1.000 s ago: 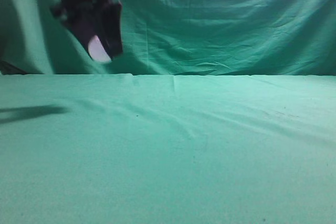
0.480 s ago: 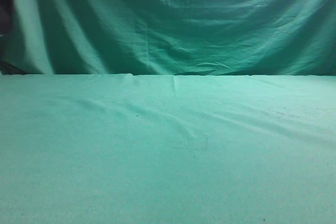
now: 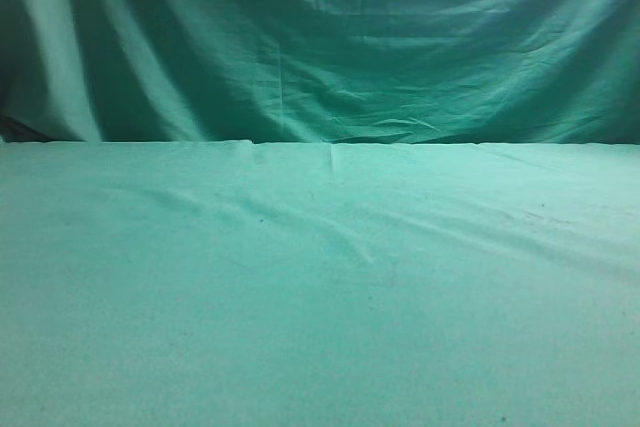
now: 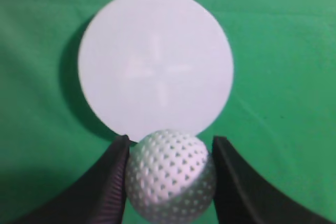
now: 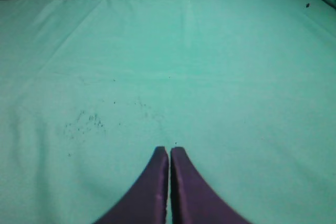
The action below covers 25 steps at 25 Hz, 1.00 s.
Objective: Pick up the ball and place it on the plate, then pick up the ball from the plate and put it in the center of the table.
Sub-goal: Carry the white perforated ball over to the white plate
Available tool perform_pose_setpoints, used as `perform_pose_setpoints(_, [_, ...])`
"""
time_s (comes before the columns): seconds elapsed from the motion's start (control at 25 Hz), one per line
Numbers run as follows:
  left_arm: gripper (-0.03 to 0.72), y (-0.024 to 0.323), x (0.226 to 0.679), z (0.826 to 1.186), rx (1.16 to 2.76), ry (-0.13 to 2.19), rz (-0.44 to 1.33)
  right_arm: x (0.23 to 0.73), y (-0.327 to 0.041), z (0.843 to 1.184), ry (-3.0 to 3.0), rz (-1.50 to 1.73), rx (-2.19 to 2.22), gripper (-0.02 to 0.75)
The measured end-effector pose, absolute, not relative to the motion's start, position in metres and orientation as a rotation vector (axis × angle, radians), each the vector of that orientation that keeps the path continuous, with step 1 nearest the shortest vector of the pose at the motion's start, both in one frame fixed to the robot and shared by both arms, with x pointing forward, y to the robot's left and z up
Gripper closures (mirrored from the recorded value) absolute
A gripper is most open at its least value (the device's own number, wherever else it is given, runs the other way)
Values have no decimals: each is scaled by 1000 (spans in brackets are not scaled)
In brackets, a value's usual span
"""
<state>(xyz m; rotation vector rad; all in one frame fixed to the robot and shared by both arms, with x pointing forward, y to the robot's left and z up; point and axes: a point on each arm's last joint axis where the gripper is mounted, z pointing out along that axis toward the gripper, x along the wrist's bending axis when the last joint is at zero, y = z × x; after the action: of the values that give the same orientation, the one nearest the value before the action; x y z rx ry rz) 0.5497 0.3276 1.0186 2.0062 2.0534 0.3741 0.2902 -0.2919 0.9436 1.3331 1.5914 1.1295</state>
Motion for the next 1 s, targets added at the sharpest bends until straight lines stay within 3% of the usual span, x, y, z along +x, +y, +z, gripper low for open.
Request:
perform_pose_setpoints(0.2, [377,355,552,1021,1923,2092,488,290,-292,944,1591,1130,1333,738])
perform_pose_setpoints(0.44, [377,360,563,1021,1875,2038,599,290,-292,944,1591,1130,1333,738])
perform_pose_setpoints(1.0, [377,363,581,973,1933,2087,506,290,-292,944,1591,1130,1333,738])
